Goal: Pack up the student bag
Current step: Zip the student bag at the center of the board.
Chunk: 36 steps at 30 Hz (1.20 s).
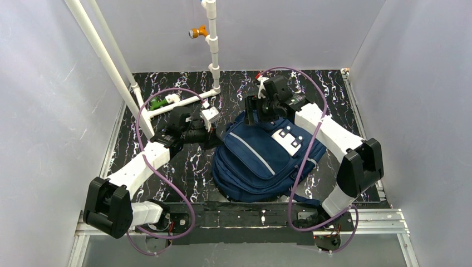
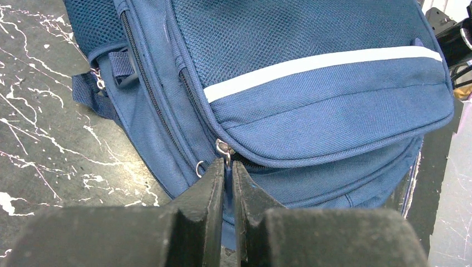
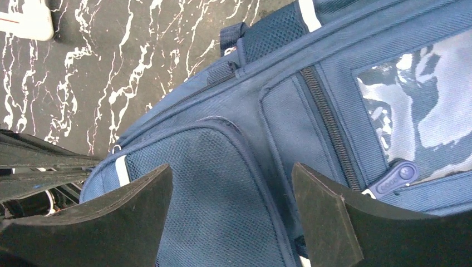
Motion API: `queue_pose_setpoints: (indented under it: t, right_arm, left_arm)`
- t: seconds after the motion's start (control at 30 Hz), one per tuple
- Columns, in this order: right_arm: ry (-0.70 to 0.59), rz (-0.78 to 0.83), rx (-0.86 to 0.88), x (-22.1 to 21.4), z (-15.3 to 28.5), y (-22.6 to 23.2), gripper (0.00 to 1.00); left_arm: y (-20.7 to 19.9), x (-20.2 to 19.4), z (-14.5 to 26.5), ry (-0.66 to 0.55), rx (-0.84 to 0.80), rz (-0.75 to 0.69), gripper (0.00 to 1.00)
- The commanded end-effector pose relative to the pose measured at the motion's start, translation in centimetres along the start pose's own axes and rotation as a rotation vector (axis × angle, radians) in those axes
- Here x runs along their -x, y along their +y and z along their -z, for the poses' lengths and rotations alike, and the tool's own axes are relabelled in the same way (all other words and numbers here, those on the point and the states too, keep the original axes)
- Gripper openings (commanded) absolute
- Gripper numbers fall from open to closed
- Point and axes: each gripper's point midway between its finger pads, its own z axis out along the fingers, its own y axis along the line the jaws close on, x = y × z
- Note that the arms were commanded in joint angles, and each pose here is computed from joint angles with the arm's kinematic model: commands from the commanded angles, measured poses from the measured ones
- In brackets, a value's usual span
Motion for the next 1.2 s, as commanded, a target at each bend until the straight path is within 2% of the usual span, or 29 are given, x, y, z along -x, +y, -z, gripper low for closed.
queue_pose_setpoints:
  t: [0.0,0.2,0.37,0.77,0.83,1.17]
  right_arm:
    - [0.028,0.037,0.034,-0.8,0.4,-0.1,0.84]
    - [0.051,-0.004,0.071,-2.1,1.1,-1.4,0.82]
    - [0.065,-0.042,0.127,-3.5,2.0,-2.4,0.75]
    - [0.149,0.025,0.318,-6.3,0.5,-1.4,0.69]
    - [0.164,0.007,0.358,-6.6,0.0,-1.3,0.65]
    - [0.151,-0.042,0.393,-6.9,-1.5,-2.3,0.26]
  left_arm:
    - [-1.6,0.6,0.3,-0.028,-0.061,-0.019,0.00]
    - [-1.6,0.6,0.2,-0.027,-0.067,-0.015,0.00]
    - [-1.6,0.5,0.2,-0.026,-0.067,-0.017,0.00]
    - [-1.6,0.5,0.0,-0.026,-0.078,-0.008,0.00]
    - [-1.6,0.5,-0.1,-0.026,-0.079,-0.004,0.00]
    - [-1.7,0.5,-0.1,-0.027,-0.085,-0.012,0.00]
